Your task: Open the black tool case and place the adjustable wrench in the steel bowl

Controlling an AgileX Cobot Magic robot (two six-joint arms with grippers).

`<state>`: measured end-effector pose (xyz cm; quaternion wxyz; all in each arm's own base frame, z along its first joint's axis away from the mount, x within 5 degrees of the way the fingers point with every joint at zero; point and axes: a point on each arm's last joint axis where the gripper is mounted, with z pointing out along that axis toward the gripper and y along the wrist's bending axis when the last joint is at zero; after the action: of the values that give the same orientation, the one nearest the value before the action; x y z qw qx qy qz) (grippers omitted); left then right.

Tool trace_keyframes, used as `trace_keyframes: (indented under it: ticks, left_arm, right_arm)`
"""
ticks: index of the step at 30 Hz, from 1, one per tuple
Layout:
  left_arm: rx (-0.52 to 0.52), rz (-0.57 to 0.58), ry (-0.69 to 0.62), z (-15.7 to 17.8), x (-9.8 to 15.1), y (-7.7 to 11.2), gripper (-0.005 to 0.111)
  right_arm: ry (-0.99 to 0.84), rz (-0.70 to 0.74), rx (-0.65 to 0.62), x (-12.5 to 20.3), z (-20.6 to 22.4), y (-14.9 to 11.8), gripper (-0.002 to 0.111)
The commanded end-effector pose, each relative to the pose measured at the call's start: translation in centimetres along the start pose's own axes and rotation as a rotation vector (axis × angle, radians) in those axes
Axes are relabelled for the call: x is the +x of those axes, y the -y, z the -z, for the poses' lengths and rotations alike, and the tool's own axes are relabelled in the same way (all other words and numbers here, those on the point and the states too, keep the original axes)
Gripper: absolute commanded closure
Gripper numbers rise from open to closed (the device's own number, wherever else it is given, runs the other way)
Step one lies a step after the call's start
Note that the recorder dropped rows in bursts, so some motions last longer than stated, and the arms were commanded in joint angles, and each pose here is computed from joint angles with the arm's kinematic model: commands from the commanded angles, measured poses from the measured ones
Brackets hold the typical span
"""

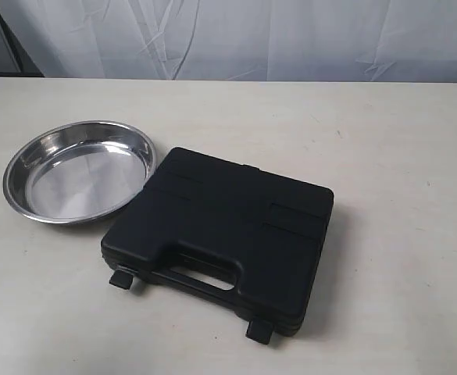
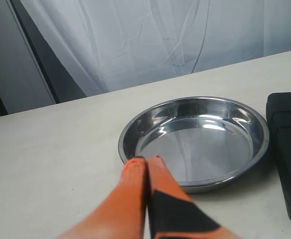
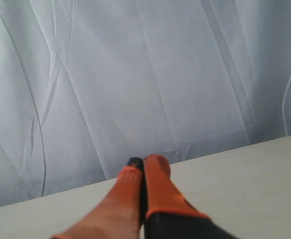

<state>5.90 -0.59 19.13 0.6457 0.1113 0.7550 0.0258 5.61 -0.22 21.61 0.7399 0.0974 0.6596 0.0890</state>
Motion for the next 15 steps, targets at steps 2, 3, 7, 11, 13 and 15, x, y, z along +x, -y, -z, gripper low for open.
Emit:
trace_keyframes:
  ticks: [2,3,7,11,13,15]
  left_arm:
    - [-0.002,0.003,0.018,0.1,-0.2,0.0,0.106]
    - [-0.002,0.003,0.018,0.1,-0.2,0.0,0.106]
    - [-0.002,0.003,0.018,0.1,-0.2,0.0,0.106]
    - [-0.002,0.003,0.018,0.1,-0.2,0.0,0.106]
    - [-0.002,0.003,0.018,0.1,-0.2,0.0,0.106]
    - [-0.002,0.003,0.018,0.1,-0.2,0.0,0.106]
  right_arm:
    - [0.005,0.001,0.006,0.0,0.0,0.1,0.109]
    - [0.005,0.001,0.006,0.0,0.0,0.1,0.109]
    - [0.005,0.001,0.006,0.0,0.0,0.1,0.109]
    - [0.044,0.001,0.024,-0.3,0.0,0.2,0.109]
    - [0.095,-0.064,0.049,-0.8,0.1,0.5,0.109]
    - [0.147,-0.304,0.074,-1.1,0.2,0.9,0.109]
